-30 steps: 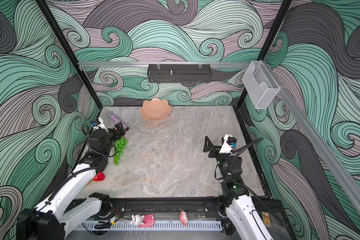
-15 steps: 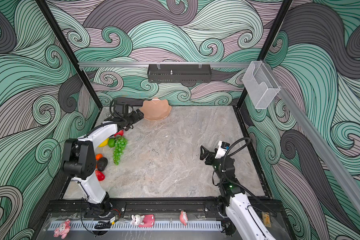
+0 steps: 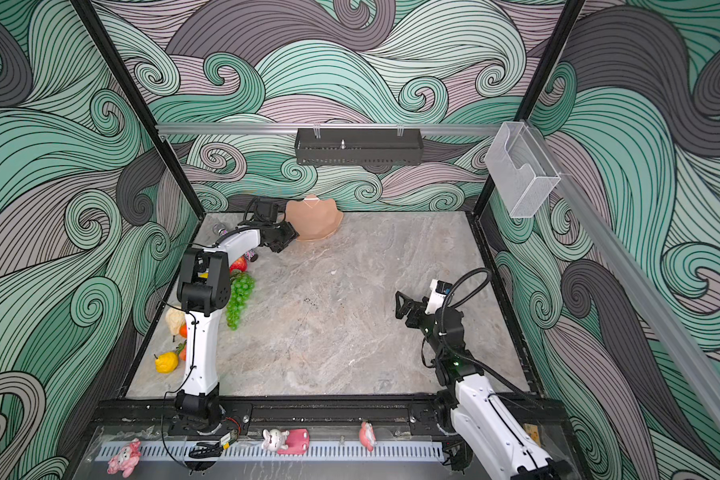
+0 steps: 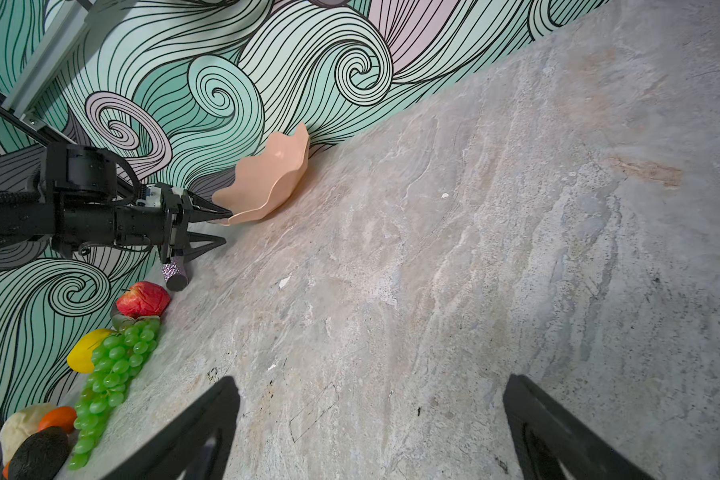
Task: Place and organize the fake fruits in the fruit bowl
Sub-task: 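Reach the left gripper to the pink bowl rim and grasp it, then drag the pink bowl with the left gripper toward the table center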
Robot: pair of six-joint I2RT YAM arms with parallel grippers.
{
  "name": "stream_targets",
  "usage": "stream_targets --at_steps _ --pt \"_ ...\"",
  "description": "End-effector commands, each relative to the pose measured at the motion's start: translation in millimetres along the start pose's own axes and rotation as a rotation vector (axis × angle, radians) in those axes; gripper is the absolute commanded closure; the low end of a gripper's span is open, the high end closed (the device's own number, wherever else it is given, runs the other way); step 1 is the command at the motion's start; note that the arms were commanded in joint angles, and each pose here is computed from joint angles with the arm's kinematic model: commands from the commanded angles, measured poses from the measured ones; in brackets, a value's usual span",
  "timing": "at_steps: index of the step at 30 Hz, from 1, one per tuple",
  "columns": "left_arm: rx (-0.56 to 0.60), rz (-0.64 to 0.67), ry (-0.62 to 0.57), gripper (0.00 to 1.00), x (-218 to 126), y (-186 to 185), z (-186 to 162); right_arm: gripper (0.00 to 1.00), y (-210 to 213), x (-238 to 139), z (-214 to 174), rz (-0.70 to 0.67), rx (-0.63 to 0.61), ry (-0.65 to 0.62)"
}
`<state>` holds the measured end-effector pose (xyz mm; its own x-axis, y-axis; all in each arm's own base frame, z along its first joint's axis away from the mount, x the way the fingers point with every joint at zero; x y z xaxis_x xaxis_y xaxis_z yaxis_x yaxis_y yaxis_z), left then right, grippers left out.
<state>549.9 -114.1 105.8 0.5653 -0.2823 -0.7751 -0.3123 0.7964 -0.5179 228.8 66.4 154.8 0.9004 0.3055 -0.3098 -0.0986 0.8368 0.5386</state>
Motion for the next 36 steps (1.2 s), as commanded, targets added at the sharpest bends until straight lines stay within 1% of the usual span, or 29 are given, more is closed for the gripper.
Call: stream_targets --at_steps 1,4,6,7,15,19,25,29,33,36 --pt "-0.03 0.007 0.016 0.47 6 -1 5 0.0 12 2 12 0.049 0.006 -0.03" --pt "-0.038 0.014 0.031 0.58 11 0 4 0.0 12 2 11 0.043 0.003 -0.028" --pt "-0.036 -0.001 0.037 0.69 11 -2 4 0.0 12 3 11 0.041 0.004 -0.027" --pt "-0.038 -0.009 0.04 0.72 10 -3 4 0.0 12 3 11 0.042 0.001 -0.024" --pt "-0.051 -0.055 0.076 0.91 -6 -8 -5 0.0 17 8 7 0.055 -0.018 0.011" --pt "-0.069 -0.097 0.103 0.94 -18 -10 -15 0.0 20 10 6 0.062 -0.028 0.023" --pt "-0.064 -0.136 0.173 0.95 -44 -17 -41 0.0 24 10 4 0.072 -0.045 0.043" --pt "-0.042 -0.157 0.198 0.95 -67 -20 -70 0.0 22 10 3 0.044 -0.045 0.052" --pt "-0.017 -0.191 0.255 0.95 -88 -24 -109 0.0 21 9 3 0.031 -0.039 0.062" --pt "0.029 -0.211 0.29 0.95 -105 -31 -137 0.0 21 7 2 0.03 -0.034 0.07"
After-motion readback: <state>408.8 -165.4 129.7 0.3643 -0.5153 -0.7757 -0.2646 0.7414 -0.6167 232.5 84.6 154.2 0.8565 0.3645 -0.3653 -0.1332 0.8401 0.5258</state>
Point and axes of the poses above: each gripper's point midway between its finger pads, its own x axis out along the fingers, its own y axis along the line the jaws close on, z = x × y, the point moved 6 cm from there along -x, back along the fingers, and after that the axes turned 5 degrees about x, right-handed, at the moved point
